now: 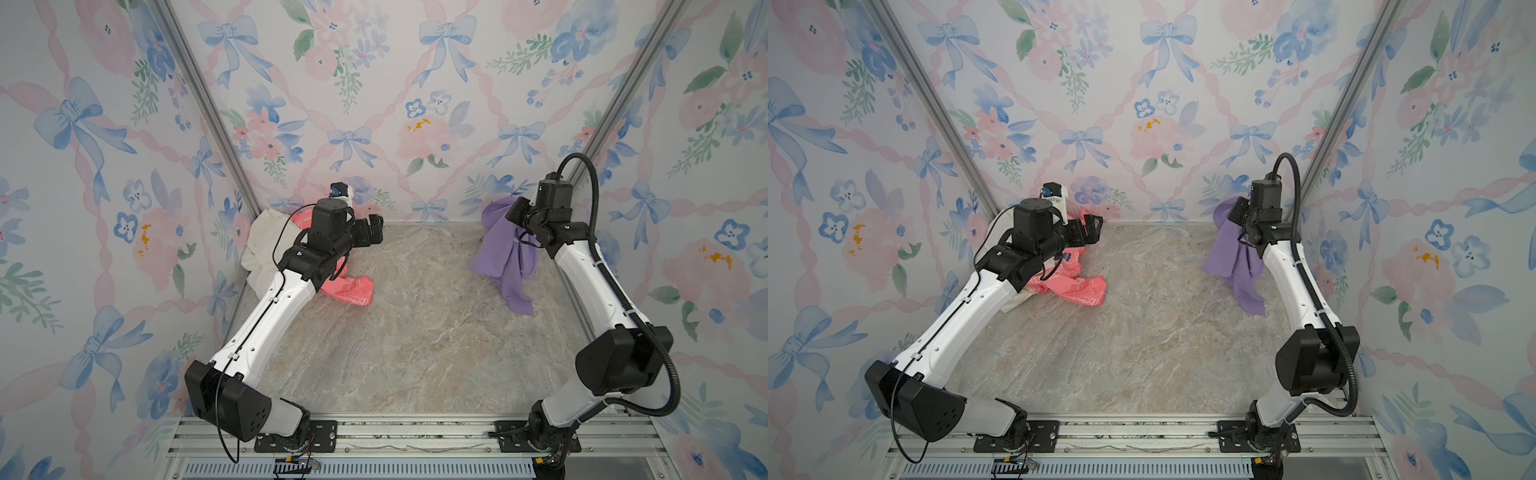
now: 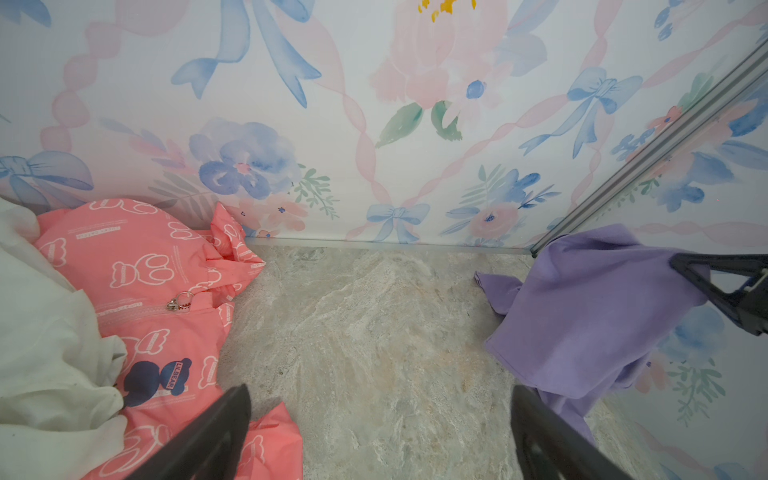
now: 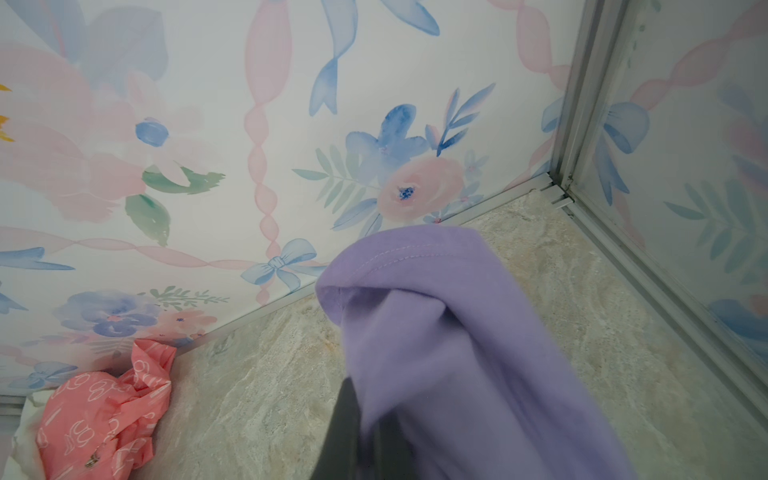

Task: Pick out a specific cloth from the pile
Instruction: 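Drag the purple shirt farther from the pile with the right gripper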

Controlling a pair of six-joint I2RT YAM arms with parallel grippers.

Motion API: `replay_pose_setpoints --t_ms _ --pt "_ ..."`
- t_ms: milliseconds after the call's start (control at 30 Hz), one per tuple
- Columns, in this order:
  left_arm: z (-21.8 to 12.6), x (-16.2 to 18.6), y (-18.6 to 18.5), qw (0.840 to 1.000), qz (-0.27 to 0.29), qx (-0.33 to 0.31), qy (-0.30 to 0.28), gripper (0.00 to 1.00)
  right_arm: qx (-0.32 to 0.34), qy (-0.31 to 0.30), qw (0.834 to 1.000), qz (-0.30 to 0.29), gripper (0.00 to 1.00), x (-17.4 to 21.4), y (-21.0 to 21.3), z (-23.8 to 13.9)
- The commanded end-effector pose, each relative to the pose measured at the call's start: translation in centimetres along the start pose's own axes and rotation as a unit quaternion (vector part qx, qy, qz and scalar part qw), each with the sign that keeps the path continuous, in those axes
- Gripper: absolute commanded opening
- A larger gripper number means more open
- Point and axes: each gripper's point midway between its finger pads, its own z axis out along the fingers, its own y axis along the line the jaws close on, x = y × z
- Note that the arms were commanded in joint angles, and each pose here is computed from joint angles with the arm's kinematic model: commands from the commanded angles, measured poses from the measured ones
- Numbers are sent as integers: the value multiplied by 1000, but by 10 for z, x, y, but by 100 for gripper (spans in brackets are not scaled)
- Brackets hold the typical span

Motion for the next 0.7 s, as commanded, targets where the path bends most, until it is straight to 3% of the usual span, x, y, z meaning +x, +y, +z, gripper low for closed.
replay_pose_setpoints --t_ms 0,233,433,567,667 --pt "5 -2 3 1000 -13 -2 -5 98 10 58 998 -17 2 34 -15 30" --pt "2 -2 7 1000 -13 -14 -11 98 127 161 979 -10 7 108 -77 63" --pt "-1 7 17 999 -13 -33 -9 98 238 268 933 -17 10 170 -145 75" --pt "-2 15 30 998 -3 -59 -13 98 258 336 906 -8 21 205 -166 82" --pt "0 23 42 997 2 -82 -15 98 242 350 905 12 37 212 -163 87"
